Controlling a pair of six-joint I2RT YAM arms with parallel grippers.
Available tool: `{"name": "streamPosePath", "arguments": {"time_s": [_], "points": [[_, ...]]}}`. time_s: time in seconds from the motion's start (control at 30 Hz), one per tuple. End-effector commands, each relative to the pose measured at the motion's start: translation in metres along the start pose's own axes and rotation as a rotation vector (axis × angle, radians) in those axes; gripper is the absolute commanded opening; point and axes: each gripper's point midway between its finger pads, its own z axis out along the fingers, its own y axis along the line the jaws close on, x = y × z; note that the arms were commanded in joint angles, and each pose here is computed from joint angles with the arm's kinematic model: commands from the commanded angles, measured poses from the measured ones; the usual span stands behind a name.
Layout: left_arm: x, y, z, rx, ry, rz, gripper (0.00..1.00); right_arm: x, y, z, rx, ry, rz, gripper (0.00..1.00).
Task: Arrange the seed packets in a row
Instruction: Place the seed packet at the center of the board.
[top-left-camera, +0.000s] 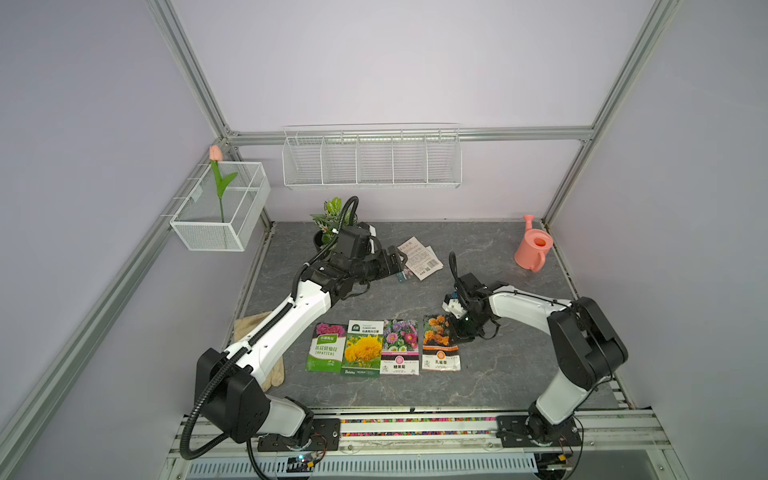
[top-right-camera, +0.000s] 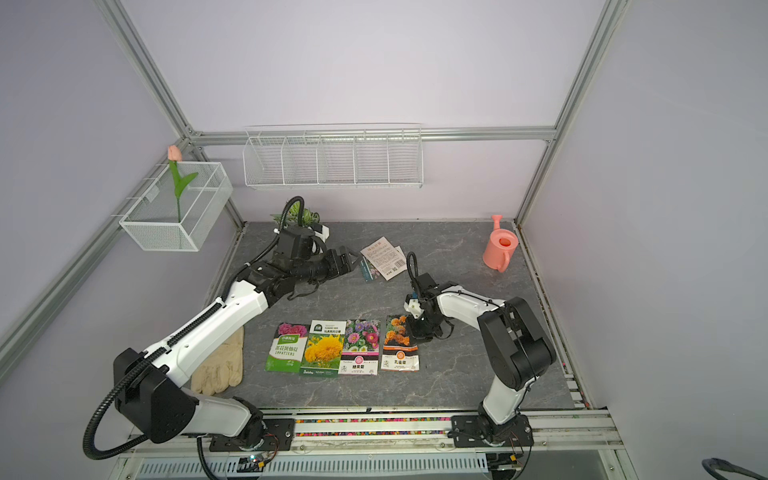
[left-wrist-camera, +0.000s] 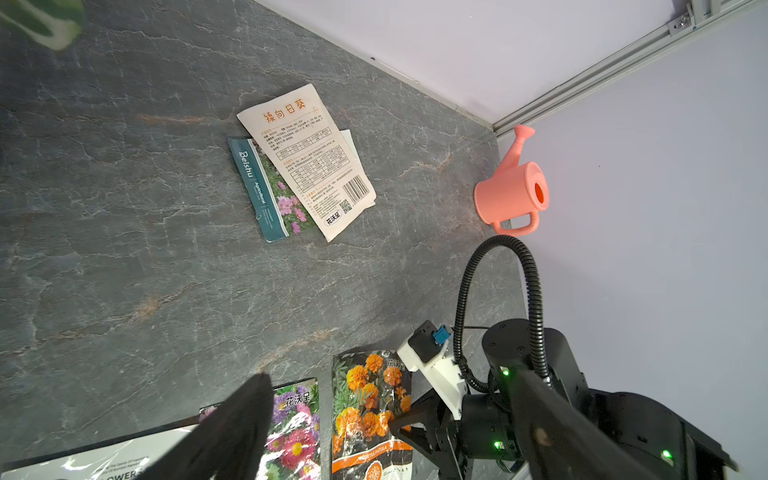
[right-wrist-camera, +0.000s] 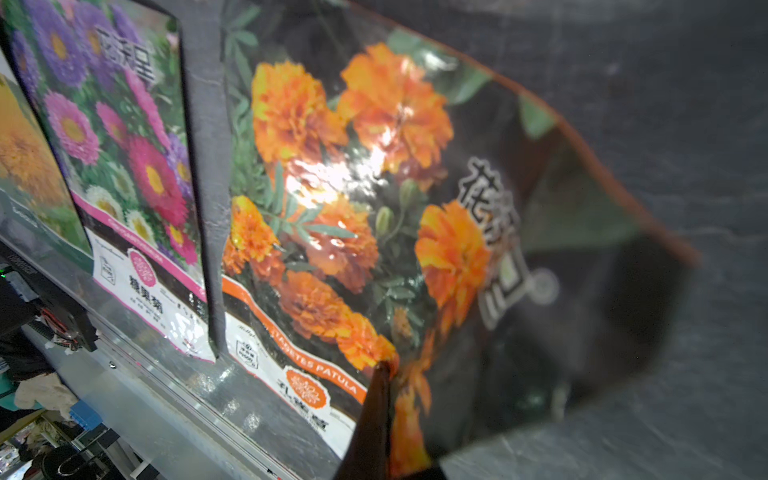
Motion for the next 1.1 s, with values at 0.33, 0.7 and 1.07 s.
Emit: {"name": "streamPosePath", "arguments": {"time_s": [0.33,0.7,1.07], "points": [[0.001,0.000,-0.007,0.005,-0.011,0.009,0.92,0.010,0.010,0.008,0.025,0.072,-0.066,0.11],[0.001,-0.001,-0.008,0.006,-0.014,0.007,0.92,0.012,0.006,0.003,0.065,0.051,-0.048,0.38],[0.000,-0.001,-0.009,0.009,-0.018,0.005,0.92,0.015,0.010,0.003,0.039,-0.008,0.016,0.30]]}}
